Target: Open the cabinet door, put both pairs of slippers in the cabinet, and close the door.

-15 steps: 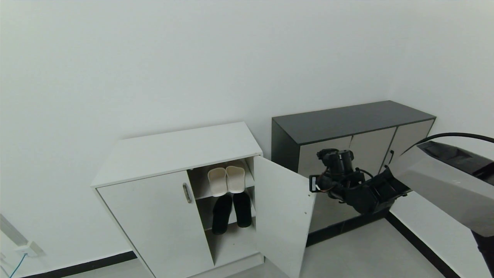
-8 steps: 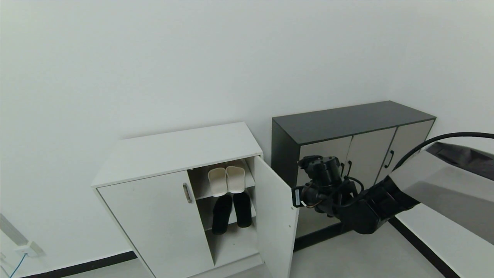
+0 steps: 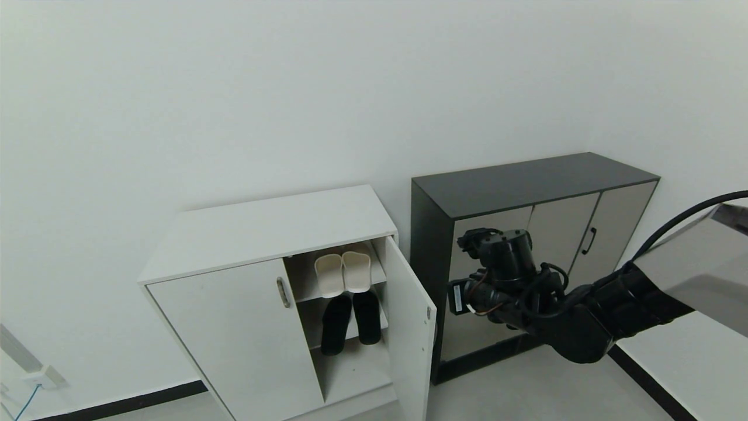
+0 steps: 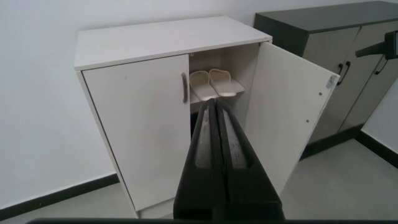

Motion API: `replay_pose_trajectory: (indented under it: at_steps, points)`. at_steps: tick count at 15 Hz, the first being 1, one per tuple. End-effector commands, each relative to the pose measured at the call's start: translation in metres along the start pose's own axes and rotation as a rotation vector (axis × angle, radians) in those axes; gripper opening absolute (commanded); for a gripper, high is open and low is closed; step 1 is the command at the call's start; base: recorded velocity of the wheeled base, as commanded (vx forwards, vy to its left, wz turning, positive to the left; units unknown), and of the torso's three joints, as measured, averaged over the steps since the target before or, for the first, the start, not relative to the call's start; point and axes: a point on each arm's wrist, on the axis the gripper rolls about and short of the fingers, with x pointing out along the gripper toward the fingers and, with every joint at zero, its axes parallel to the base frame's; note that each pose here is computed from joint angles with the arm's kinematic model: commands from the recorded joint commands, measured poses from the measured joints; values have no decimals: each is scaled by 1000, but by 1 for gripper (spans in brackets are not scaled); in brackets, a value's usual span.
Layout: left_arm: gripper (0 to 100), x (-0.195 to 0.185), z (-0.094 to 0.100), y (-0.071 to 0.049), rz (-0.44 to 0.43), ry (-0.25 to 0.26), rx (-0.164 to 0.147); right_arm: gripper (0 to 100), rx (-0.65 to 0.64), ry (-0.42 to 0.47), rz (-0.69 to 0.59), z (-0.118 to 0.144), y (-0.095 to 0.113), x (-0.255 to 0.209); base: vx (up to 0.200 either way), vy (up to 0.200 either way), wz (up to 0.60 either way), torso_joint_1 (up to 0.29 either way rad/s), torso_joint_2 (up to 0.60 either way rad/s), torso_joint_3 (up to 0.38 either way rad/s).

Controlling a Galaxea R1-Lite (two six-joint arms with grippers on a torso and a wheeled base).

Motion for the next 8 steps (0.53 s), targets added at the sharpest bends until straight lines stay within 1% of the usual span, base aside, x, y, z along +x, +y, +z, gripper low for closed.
replay_pose_trajectory:
  at_steps: [1, 2, 3, 4, 6, 8]
  points:
    - [0, 0, 0, 0, 0, 0, -1, 0, 1, -11, 4, 3, 1, -4, 0, 0, 0, 0, 0, 0]
    - [0, 0, 0, 0, 1, 0, -1, 0, 0, -2, 4, 0, 0, 0, 0, 0, 0, 0, 0, 0]
    - [0, 0, 0, 0, 1, -1, -1, 0, -3, 20, 0, -8, 1, 8, 0, 0, 0, 0, 0, 0]
    - [0, 0, 0, 0, 0, 0, -1, 0, -4, 24, -4, -16, 1, 19, 0, 0, 0, 0, 0, 0]
    - [0, 0, 0, 0, 0, 0, -1, 0, -2, 5, -6, -33, 0, 40, 0, 0, 0, 0, 0, 0]
    - [0, 0, 0, 0, 0, 0, -1, 0, -15, 14, -7, -41, -1, 46, 0, 0, 0, 0, 0, 0]
